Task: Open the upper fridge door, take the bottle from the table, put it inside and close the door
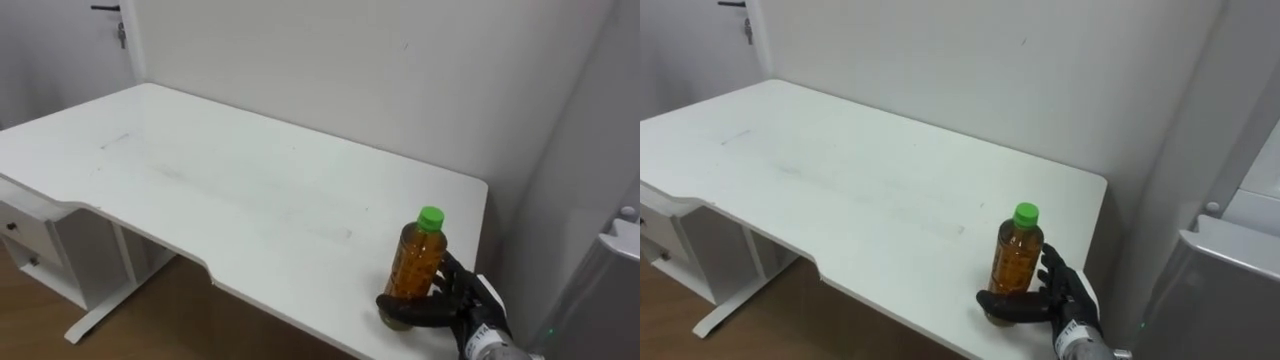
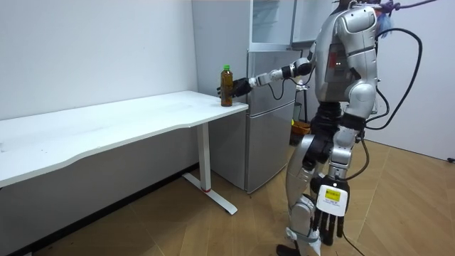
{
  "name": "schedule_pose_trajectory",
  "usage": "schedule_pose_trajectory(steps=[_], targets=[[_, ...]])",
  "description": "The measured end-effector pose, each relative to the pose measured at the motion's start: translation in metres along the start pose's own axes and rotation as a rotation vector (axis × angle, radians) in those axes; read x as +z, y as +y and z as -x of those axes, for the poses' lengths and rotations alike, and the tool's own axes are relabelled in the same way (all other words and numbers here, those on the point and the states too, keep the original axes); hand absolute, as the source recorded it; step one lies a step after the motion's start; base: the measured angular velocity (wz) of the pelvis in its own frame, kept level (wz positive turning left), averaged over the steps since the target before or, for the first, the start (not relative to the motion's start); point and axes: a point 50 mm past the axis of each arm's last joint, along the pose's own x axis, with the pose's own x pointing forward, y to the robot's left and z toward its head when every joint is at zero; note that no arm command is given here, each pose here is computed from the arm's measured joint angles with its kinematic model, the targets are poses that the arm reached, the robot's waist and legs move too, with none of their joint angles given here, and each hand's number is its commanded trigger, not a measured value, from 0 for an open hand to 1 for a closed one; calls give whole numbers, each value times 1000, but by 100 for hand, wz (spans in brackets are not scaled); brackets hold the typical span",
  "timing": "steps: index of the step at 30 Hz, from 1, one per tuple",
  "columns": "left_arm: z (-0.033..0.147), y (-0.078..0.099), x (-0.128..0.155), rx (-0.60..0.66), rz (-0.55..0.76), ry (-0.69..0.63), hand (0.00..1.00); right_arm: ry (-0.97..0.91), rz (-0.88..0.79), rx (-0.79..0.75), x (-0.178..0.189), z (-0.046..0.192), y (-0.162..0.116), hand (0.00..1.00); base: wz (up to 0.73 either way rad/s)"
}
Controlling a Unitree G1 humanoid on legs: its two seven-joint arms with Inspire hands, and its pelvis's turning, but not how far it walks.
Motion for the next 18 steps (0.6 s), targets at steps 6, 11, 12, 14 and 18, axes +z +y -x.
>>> schedule_pose_trajectory(steps=[6, 11, 12, 14, 18], targets=[[0, 0, 5, -3, 1, -23, 0, -47, 0, 0, 15, -4, 4, 0, 0], [0, 1, 7, 2, -9, -39, 0, -53, -23, -22, 16, -4, 4, 0, 0], [0, 2, 7, 4, -10, -41, 0, -54, -24, -25, 16, -4, 4, 0, 0], [0, 3, 8, 10, -12, -48, 0, -58, -32, -36, 17, -4, 3, 0, 0], [0, 3, 8, 19, -12, -48, 0, -47, -69, -40, 16, -4, 4, 0, 1]])
